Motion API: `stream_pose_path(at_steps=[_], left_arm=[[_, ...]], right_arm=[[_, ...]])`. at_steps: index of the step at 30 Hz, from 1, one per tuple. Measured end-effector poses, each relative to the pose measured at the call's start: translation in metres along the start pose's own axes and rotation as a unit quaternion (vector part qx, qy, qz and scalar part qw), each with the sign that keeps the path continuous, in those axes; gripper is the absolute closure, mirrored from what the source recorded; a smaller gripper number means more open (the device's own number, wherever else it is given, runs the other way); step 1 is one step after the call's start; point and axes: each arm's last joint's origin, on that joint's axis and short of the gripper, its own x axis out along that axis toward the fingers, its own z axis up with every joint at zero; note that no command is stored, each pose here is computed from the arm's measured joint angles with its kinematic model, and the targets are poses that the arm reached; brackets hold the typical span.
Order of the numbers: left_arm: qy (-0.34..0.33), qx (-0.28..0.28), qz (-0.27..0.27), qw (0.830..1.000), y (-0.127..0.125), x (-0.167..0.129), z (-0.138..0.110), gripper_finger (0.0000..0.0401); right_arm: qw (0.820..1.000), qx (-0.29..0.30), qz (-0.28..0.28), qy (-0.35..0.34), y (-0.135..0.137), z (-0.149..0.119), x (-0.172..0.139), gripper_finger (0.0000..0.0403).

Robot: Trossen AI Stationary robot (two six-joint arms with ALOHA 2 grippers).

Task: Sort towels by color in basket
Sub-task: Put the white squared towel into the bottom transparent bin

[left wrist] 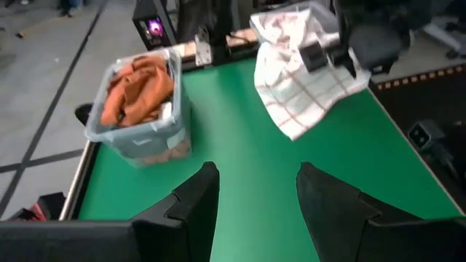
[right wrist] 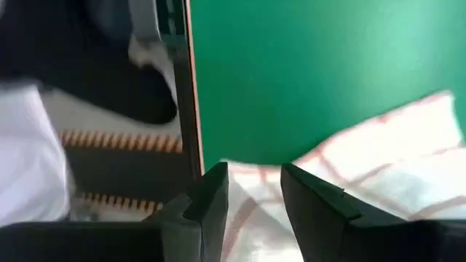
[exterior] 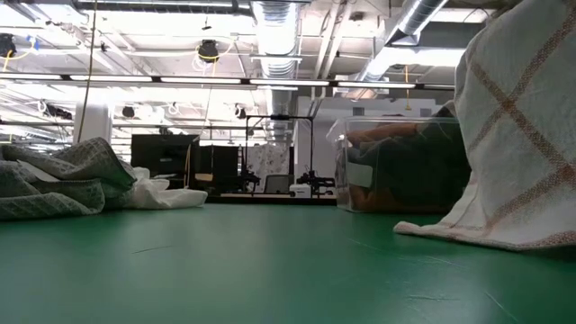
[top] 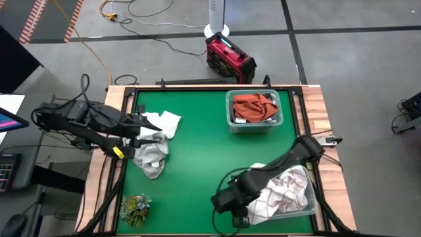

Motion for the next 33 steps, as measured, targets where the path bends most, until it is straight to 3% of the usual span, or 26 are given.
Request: stream_pose_path(at_steps=[9, 13, 17, 21, 25, 33], left_arm=[[0.002, -0.001, 0.0, 1.0, 0.001, -0.004, 0.001, 0.0228], [0.014, 0.003, -0.001, 1.0, 0.001, -0.004, -0.002, 0.0228], [0.025, 0.006, -0.002, 1.0, 0.001, -0.004, -0.004, 0.0228], [0.028, 0.006, -0.002, 1.0, 0.001, -0.004, -0.004, 0.0228], [0.027, 0.005, -0.001, 1.0, 0.001, -0.004, -0.004, 0.0228], [0.027, 0.005, -0.001, 1.0, 0.001, -0.004, -0.004, 0.0228]], right_arm=[[0.993, 0.023, 0.067, 0.091, 0.002, 0.02, 0.018, 0.0235], [0.988, -0.004, 0.052, 0.146, 0.0, 0.016, 0.035, 0.0235], [0.986, -0.035, 0.05, 0.157, 0.001, 0.017, 0.051, 0.0243], [0.984, -0.054, 0.052, 0.16, 0.0, 0.017, 0.052, 0.0291], [0.984, -0.055, 0.053, 0.159, -0.001, 0.018, 0.053, 0.0378], [0.985, -0.053, 0.054, 0.153, -0.002, 0.018, 0.046, 0.0391]])
